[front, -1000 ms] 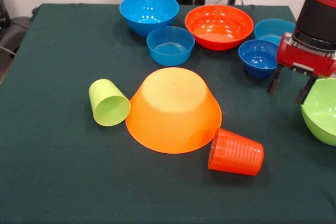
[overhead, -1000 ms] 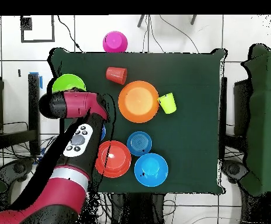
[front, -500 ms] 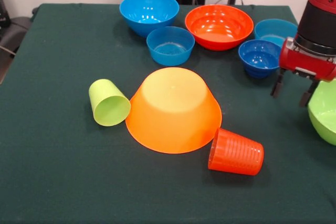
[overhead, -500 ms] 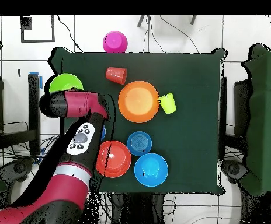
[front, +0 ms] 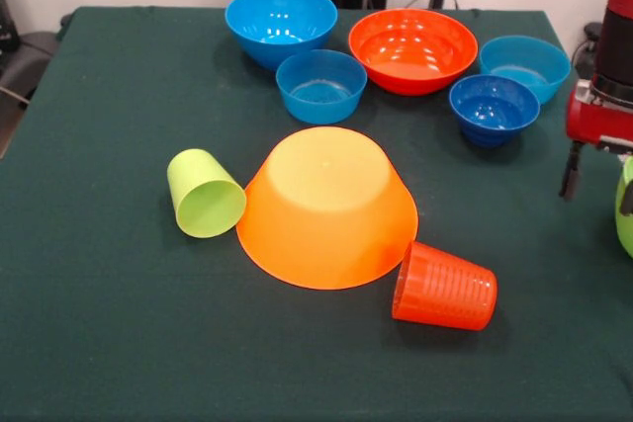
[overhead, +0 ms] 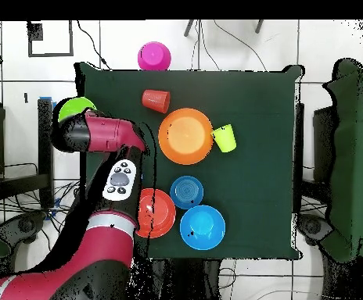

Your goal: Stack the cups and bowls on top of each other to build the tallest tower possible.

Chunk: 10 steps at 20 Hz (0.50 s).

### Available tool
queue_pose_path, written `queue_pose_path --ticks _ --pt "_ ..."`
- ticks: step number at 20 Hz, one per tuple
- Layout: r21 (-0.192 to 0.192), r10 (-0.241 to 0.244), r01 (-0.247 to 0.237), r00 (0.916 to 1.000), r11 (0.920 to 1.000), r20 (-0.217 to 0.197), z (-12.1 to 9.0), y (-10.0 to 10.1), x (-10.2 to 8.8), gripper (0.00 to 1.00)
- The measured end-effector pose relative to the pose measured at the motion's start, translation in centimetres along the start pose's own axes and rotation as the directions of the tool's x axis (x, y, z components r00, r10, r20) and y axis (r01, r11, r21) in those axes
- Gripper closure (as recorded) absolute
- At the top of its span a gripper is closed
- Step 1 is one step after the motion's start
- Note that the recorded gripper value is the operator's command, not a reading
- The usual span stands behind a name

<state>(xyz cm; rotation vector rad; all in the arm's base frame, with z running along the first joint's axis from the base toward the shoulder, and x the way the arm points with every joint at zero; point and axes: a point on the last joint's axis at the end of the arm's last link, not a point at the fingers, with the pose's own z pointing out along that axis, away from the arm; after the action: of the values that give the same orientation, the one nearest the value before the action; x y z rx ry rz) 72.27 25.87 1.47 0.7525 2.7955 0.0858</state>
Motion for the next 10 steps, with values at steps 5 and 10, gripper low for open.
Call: queue_pose_path --ticks 5,10 --pt "-0.034 0.004 -0.003 1.0 0.9994 0.004 -0.9 1.3 -0.1 0.0" --pt "-0.051 0.003 -0.003 1.0 0.9987 0.003 -1.4 2.1 0.0 0.0"
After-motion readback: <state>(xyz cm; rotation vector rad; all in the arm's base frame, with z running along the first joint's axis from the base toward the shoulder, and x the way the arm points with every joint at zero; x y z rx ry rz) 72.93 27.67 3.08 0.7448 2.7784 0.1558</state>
